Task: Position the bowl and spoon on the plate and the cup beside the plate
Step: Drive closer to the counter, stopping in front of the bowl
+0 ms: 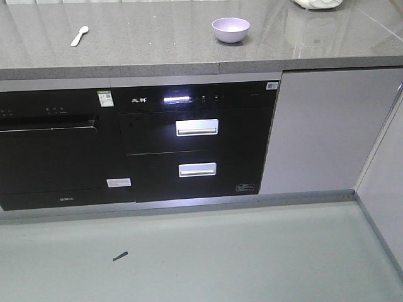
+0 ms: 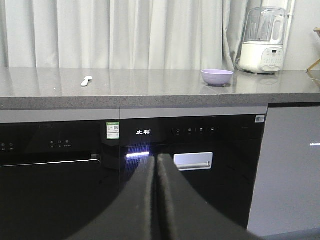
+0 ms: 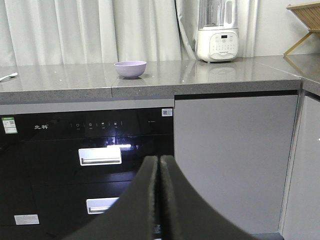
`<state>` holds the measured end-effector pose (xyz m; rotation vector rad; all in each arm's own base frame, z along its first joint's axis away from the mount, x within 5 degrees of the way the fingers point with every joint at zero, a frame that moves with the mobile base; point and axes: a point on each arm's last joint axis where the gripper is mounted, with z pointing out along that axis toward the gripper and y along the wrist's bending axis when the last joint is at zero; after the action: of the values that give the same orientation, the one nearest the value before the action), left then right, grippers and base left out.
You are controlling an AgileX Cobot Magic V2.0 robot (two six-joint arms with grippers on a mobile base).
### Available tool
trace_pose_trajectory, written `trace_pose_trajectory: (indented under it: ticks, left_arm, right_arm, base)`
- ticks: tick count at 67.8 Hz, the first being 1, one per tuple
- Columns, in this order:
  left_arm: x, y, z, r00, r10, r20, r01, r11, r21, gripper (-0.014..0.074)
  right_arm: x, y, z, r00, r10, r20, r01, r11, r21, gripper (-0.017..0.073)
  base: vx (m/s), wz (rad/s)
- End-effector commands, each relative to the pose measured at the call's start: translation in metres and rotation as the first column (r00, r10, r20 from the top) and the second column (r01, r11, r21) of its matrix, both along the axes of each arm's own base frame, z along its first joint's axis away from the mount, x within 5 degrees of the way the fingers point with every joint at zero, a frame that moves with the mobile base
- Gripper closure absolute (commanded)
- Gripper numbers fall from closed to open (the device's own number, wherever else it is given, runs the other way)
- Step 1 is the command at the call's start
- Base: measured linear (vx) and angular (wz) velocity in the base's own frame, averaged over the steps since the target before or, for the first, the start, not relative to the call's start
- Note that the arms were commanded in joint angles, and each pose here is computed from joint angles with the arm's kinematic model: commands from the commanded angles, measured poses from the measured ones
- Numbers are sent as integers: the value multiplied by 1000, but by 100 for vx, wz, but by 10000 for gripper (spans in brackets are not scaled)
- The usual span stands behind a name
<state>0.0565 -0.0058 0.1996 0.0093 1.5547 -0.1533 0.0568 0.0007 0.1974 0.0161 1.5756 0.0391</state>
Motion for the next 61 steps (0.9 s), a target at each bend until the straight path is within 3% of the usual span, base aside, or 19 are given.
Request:
trace_pose_trajectory:
  ticks: [1,61]
  left_arm:
    - [-2,0,16,994,3,110,0,1000,-26,600]
    - [-2,0,16,994,3,110,0,1000,-26,600]
  right_arm:
    - [-1,0,7,996,-2,86,2,1000,-8,560]
    - [-1,0,7,996,-2,86,2,1000,-8,560]
  base:
    - [13,-1]
    - [14,3]
